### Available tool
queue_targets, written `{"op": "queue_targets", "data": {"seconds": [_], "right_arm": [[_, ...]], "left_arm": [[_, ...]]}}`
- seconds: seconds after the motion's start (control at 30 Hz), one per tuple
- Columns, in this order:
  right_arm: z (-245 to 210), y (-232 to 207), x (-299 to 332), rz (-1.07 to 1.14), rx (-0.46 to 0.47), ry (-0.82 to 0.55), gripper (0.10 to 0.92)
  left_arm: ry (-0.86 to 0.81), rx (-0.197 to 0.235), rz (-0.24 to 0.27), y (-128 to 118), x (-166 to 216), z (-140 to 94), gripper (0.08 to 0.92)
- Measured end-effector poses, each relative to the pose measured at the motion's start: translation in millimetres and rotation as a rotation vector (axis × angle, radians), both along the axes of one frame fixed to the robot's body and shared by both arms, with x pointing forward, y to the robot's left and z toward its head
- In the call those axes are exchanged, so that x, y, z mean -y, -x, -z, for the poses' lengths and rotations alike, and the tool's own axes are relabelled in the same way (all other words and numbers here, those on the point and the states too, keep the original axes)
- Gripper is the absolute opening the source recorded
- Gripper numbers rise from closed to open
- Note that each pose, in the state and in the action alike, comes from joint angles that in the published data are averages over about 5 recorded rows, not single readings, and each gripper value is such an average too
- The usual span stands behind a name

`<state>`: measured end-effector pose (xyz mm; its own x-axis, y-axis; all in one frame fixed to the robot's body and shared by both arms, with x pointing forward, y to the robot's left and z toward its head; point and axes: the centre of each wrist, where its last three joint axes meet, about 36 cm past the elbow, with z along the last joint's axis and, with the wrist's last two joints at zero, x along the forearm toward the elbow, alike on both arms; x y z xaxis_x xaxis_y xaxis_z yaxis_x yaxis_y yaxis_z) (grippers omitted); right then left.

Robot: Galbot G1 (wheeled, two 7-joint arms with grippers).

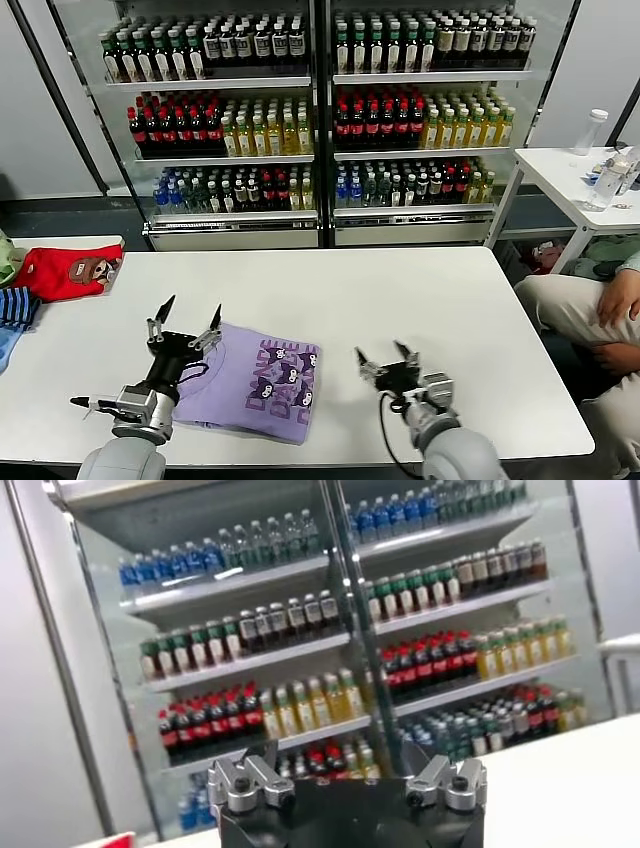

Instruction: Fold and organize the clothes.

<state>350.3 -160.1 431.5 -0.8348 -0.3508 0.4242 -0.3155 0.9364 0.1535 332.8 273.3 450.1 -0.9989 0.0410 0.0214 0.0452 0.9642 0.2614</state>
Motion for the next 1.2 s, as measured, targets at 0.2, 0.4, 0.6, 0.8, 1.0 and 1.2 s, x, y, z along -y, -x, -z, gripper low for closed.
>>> {"op": "queue_targets", "data": {"seconds": [0.2,0.4,0.6,0.8,1.0,1.2], "right_arm": [[12,1,-30,-0.070,-0.086,-0.064,0.823],[17,1,-46,-0.104,-0.143,-0.115,0.823],[18,3,-58,-0.126,-0.186,-0.162,0.766],[22,2,-67,-0.127,-0.232,-0.201,0.595],[20,2,-73,-0.122,-0.248,-0.229,0.422],[8,-7,-66,-0.109,-0.208,-0.229,0.249]], "left_arm": [[-0.046,0.017,-0.022,1,-9,3,0.823],[-0.070,0.015,-0.037,2,-14,9,0.823],[-0.083,0.012,-0.045,3,-16,13,0.823],[-0.091,0.010,-0.051,3,-18,18,0.823],[-0.094,0.010,-0.060,2,-21,21,0.823],[-0.094,0.003,-0.070,1,-23,28,0.823]]}}
